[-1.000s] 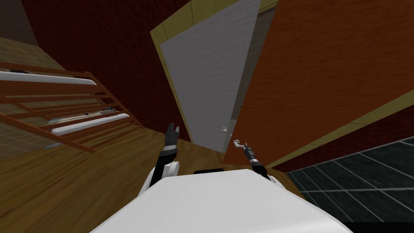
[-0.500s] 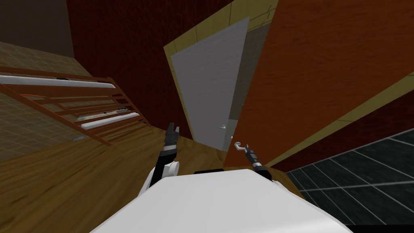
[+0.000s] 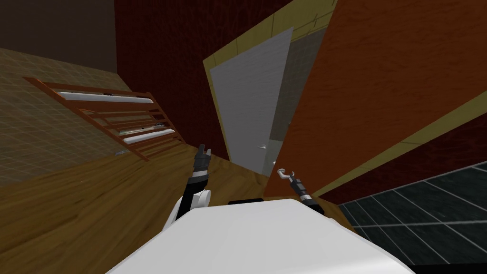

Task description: Pull the door open

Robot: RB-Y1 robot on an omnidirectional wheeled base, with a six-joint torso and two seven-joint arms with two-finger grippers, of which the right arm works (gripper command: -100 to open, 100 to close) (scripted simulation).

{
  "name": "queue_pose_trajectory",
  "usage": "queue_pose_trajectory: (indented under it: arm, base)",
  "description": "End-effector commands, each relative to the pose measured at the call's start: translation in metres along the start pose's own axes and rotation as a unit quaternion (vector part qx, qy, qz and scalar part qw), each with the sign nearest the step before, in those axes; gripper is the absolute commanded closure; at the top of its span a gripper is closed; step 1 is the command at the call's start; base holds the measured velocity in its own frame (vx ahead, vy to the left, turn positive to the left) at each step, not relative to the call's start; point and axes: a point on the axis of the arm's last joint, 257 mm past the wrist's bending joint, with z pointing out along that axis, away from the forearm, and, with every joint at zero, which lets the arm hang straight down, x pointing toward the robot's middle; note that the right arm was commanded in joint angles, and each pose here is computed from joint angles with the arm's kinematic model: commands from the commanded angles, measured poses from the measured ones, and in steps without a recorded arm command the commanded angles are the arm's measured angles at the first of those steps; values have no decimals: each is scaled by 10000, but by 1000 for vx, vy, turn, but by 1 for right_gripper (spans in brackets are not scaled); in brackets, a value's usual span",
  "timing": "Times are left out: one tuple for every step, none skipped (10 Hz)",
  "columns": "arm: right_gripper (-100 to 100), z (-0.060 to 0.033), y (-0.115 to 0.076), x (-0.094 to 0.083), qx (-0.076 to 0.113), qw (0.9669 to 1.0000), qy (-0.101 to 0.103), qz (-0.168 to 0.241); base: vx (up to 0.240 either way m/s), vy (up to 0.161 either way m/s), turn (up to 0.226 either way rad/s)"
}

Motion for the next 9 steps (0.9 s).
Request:
queue_pose_trajectory:
  arm:
    - [100, -81, 0, 53, -25, 9999, 104, 25]
    - [100, -133, -2, 58, -27, 9999, 142, 30]
    - [100, -189, -4, 63, -29, 9998, 183, 35]
    - [100, -217, -5, 66, -30, 9998, 204, 39]
    - [100, -297, -6, 75, -31, 9996, 263, 49]
    - [100, -344, -7, 80, -32, 9995, 298, 56]
    - [100, -397, -7, 86, -32, 9994, 338, 65]
    - [100, -363, 6, 12, -20, 9997, 257, 21]
    - [100, -387, -8, 30, -4, 9996, 296, 34]
  base:
    - [-214, -60, 248]
    - [-217, -48, 177]
    - [-207, -85, 149]
    - [-189, -84, 117]
    - [-226, -72, 205]
    - [-199, -63, 188]
    - [-210, -65, 154]
    - [-103, -37, 21]
    - [-171, -18, 140]
